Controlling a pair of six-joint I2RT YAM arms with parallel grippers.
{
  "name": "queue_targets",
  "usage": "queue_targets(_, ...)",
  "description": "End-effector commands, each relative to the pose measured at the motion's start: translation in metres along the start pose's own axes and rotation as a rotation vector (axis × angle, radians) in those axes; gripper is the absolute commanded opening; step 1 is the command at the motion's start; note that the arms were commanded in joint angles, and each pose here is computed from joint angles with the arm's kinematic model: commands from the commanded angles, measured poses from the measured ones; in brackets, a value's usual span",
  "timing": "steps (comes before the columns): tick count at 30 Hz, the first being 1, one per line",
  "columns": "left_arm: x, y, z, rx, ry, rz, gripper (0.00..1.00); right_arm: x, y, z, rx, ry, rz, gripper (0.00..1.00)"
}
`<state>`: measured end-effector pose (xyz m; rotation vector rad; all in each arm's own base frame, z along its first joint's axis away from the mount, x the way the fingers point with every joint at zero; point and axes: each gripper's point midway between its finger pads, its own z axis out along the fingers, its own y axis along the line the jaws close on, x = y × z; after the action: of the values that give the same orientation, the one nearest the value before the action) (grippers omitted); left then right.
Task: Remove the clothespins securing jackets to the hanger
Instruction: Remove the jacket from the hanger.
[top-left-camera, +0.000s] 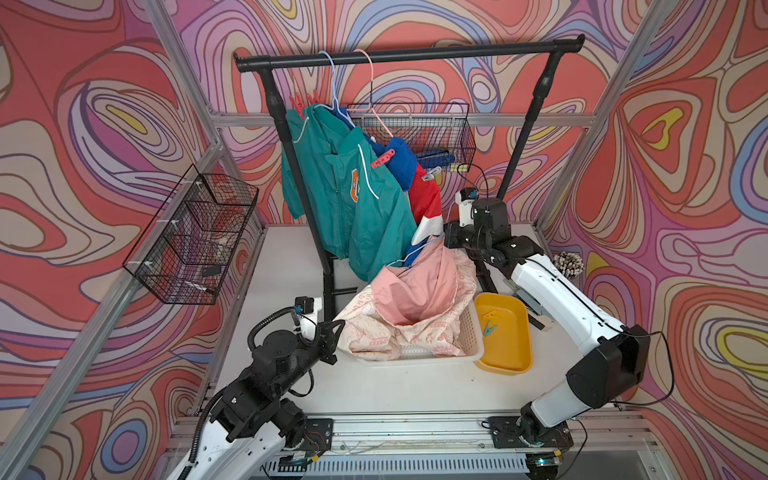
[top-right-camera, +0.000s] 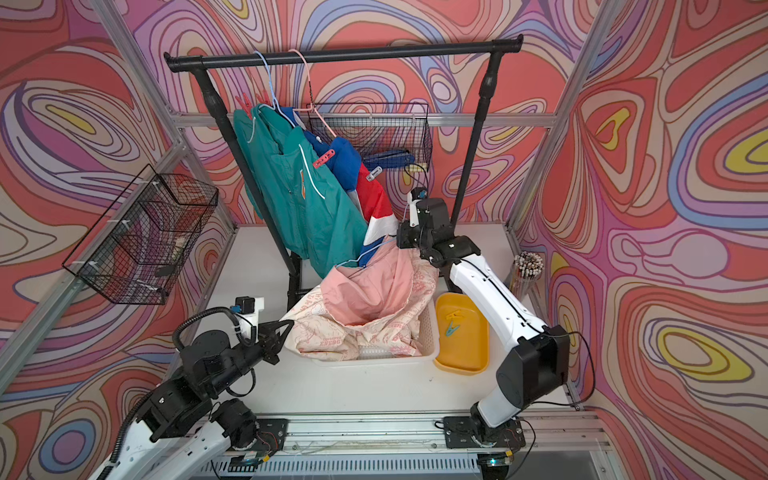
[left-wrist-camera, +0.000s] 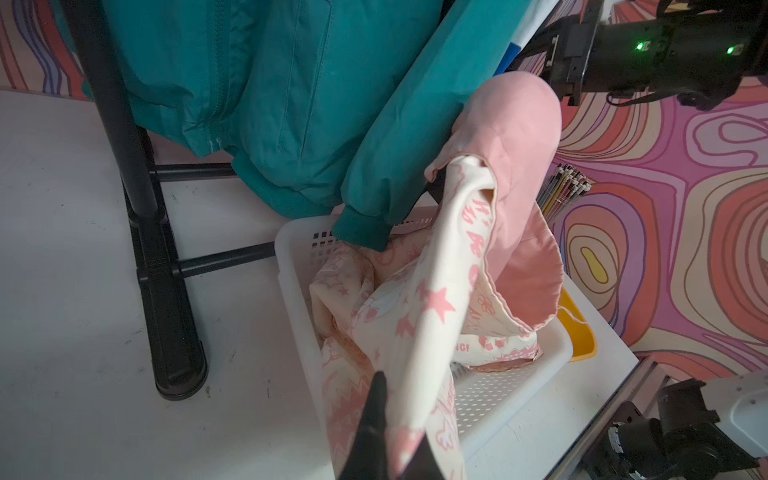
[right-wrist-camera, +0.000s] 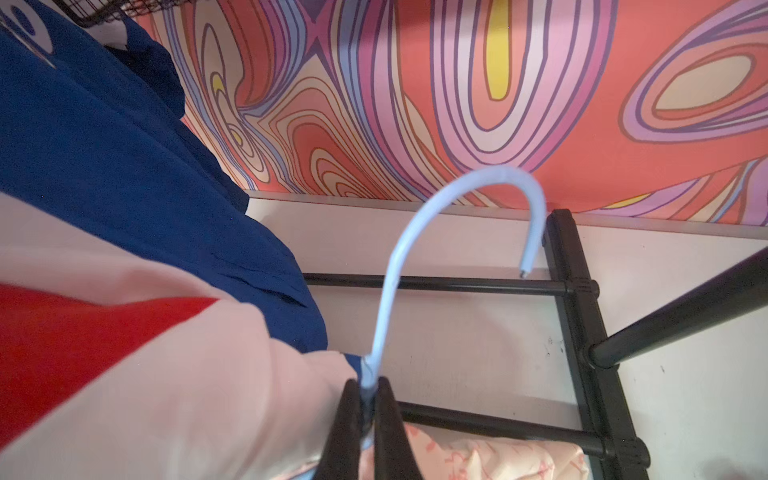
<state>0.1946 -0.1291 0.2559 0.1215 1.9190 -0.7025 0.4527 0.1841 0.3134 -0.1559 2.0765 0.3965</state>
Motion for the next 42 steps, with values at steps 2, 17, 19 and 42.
queue_targets(2, -0.001, 0.029, -0.013, -0.151, -0.040, -0.047, 0.00, -0.055, -0.105, -0.022, 0.356, -0.185, 0.049, 0.00)
queue_targets(17, 0.008, 0.044, -0.003, -0.229, -0.015, -0.087, 0.00, -0.071, -0.115, -0.038, 0.317, -0.240, 0.124, 0.00)
queue_targets(19, 0.010, 0.041, 0.002, -0.212, -0.001, -0.086, 0.00, -0.075, -0.110, -0.040, 0.287, -0.243, 0.132, 0.00)
queue_targets(42, 0.039, -0.013, 0.132, -0.079, 0.242, 0.026, 0.00, -0.060, -0.011, -0.078, -0.023, -0.259, 0.169, 0.00)
